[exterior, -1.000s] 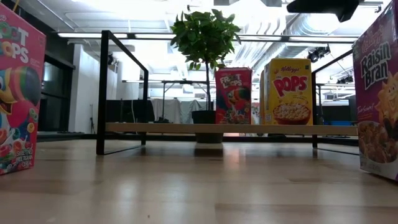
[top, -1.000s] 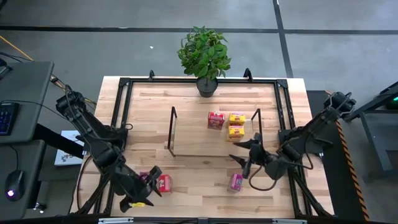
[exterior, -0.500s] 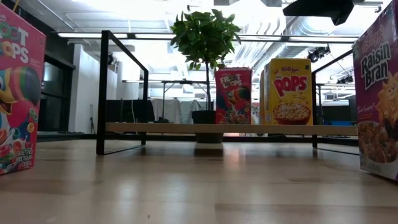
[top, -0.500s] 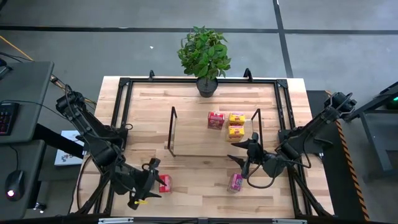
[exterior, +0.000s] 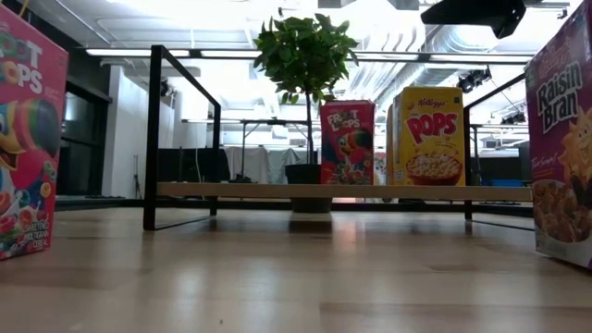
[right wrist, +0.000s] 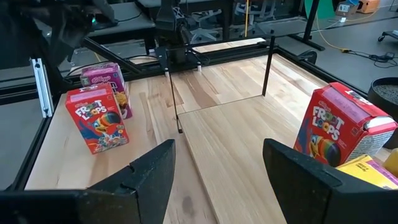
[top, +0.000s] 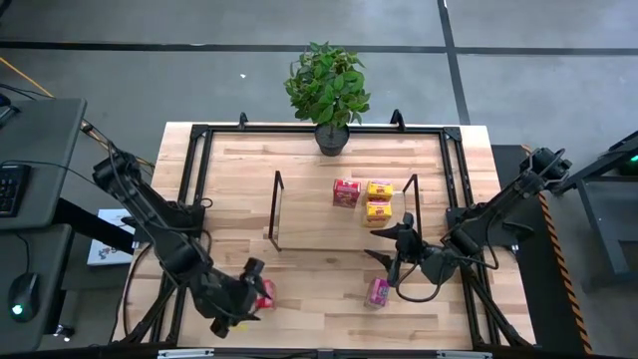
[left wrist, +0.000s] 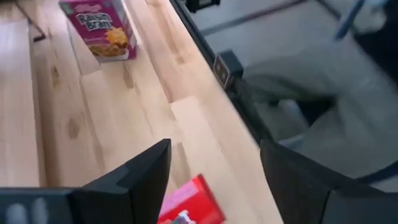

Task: Stack cereal on shelf
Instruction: Put the red cereal box on the shelf aligned with the other red cereal box

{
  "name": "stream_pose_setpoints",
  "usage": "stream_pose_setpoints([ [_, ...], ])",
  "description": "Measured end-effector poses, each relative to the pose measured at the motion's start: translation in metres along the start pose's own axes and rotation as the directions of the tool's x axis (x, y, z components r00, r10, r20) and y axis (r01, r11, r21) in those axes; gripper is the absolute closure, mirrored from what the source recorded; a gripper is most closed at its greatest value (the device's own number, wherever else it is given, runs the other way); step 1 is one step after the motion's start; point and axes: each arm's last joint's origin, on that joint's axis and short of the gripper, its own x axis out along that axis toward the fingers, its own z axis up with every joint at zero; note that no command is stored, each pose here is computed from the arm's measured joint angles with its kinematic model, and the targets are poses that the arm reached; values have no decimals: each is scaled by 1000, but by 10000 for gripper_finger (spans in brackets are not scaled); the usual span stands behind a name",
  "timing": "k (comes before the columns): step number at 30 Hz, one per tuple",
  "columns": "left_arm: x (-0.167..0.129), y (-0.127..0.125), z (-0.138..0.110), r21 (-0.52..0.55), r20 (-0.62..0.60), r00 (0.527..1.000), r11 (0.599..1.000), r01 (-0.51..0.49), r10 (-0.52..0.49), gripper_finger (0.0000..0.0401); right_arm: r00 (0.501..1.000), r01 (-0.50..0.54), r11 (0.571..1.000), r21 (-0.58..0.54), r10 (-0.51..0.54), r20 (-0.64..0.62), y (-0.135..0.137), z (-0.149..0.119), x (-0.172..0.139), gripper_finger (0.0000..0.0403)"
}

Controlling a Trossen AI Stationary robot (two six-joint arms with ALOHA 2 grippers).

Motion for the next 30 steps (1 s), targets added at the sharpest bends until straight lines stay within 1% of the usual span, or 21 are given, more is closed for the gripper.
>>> stream_pose_setpoints([
  [3, 8, 0, -2, 86, -22, 1000, 996, -5, 6, 141, 1000, 1, 1000, -2, -1, -1, 0, 0, 0, 167],
  [6, 14, -1, -1, 127, -37, 999, 992, 22, -17, 123, 1000, 1, 1000, 0, -1, -1, 0, 0, 0, 167],
  [9, 13, -3, 7, 170, -26, 999, 984, 48, -44, 107, 1000, 1, 1000, 17, -1, -1, 0, 0, 0, 167],
  [11, 13, -4, 10, 230, -53, 998, 972, 52, -41, 99, 1000, 1, 1000, 22, -1, -1, 0, 0, 0, 167],
  [15, 19, -7, 4, 381, -194, 981, 922, 68, 8, 94, 1000, 1, 1000, 22, -1, -1, 0, 0, 0, 167],
  [19, 33, -10, -4, 512, -301, 953, 851, 118, 49, 95, 1000, 1, 1000, 21, -1, -2, 0, 0, 0, 167],
  [22, 41, -13, -4, 591, -318, 945, 796, 132, 79, 95, 1000, -2, 1000, 21, 2, -4, 0, 0, 0, 167],
  [25, 46, -13, -7, 636, -348, 929, 760, 137, 124, 95, 1000, -13, 1000, 15, 13, -14, 0, -1, 0, 167],
  [30, 47, -12, -13, 661, -407, 900, 731, 172, 156, 95, 1000, -19, 1000, 15, 19, -20, 0, -2, 0, 167],
])
